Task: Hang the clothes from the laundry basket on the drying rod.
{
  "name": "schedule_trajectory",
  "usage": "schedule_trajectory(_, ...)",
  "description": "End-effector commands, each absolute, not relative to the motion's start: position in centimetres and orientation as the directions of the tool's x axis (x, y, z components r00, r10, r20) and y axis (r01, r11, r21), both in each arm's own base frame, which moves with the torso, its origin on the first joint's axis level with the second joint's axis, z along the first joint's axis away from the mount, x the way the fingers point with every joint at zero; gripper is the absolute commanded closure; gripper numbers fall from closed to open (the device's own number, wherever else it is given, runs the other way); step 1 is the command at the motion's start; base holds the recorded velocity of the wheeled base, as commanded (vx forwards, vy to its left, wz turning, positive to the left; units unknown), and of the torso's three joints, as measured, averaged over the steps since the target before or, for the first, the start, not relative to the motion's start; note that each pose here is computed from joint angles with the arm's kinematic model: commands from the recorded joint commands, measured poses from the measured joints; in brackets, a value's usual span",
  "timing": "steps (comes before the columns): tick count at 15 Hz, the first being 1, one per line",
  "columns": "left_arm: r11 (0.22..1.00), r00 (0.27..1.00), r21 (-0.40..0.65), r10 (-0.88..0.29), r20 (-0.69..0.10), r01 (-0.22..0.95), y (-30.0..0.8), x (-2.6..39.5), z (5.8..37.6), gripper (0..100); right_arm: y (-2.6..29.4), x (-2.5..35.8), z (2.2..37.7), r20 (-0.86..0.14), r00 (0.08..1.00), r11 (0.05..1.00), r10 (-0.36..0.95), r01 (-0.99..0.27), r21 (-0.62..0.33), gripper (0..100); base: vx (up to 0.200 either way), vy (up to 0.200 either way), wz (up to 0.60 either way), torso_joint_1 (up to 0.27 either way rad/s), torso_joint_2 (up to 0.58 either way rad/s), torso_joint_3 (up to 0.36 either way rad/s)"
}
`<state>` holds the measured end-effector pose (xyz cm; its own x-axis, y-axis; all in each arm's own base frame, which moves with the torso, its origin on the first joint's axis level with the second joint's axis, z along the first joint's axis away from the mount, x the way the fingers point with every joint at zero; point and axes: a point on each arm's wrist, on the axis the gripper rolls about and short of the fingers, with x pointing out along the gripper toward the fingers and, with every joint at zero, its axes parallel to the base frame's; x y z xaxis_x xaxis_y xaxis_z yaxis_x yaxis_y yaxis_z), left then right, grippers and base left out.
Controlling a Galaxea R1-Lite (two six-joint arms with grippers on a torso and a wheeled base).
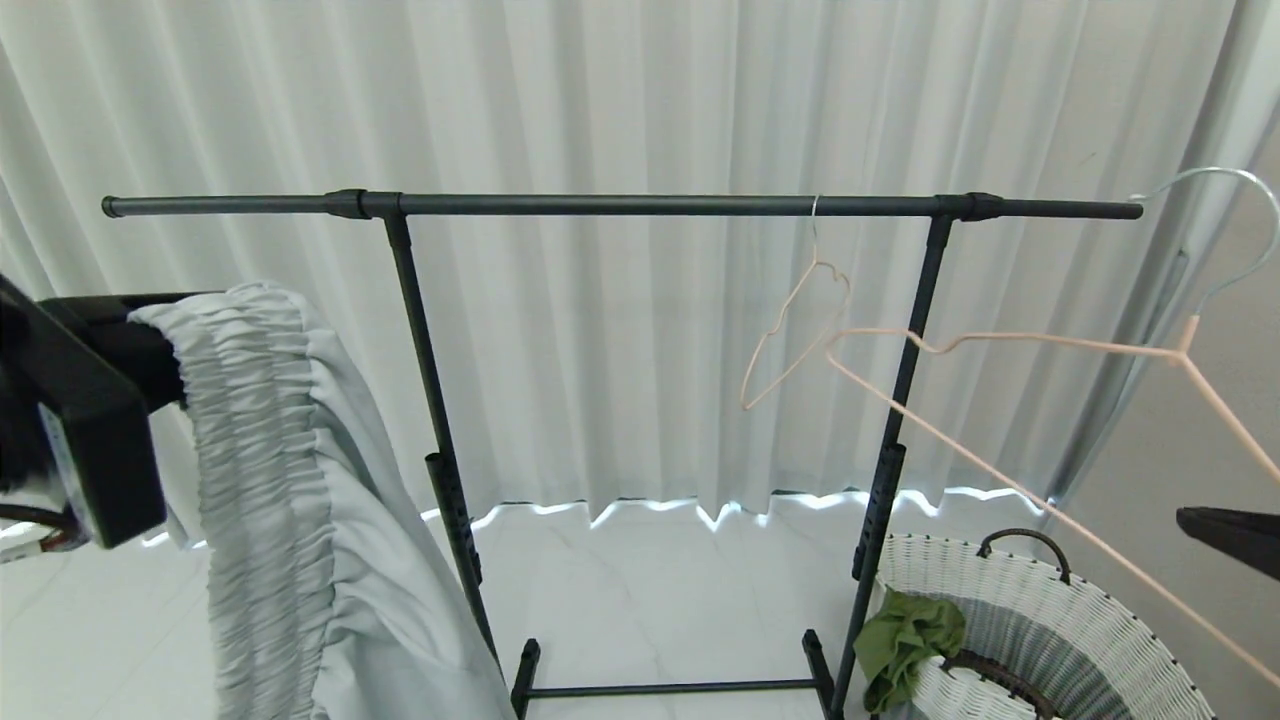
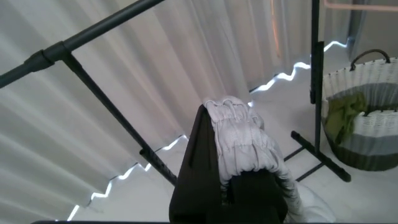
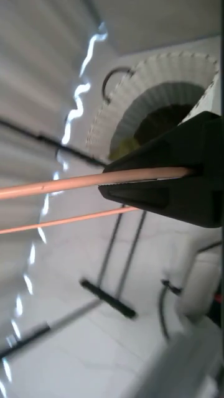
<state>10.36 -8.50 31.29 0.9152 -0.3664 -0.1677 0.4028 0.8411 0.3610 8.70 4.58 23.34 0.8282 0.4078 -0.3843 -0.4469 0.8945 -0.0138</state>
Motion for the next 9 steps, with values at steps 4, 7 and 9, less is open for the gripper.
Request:
schedule_trajectory(4, 0.889, 0.957, 0.382, -0.169, -0.234, 0.251, -10.9, 15.2, 31.0, 100, 5.8, 5.5, 22.8, -0.404, 0.645, 0.699, 0.649, -0.715, -0.019, 100, 0.000, 0.000, 0.00, 0.000, 0.00, 0.000)
schedule_trajectory(7, 0.930, 0.959, 0.312, -0.113, -0.261, 0.194, -12.3, 16.6, 30.4, 100, 7.0, 5.8, 22.6, -0.431, 0.593, 0.648, 0.680, -0.761, -0.025, 100, 0.000, 0.000, 0.00, 0.000, 0.00, 0.000)
schedule_trajectory(9, 0.960, 0.965, 0.251, -0.056, -0.258, 0.123, -13.4, 18.2, 30.6, 100, 8.4, 5.7, 22.5, -0.434, 0.528, 0.577, 0.730, -0.816, -0.022, 100, 0.000, 0.000, 0.00, 0.000, 0.00, 0.000)
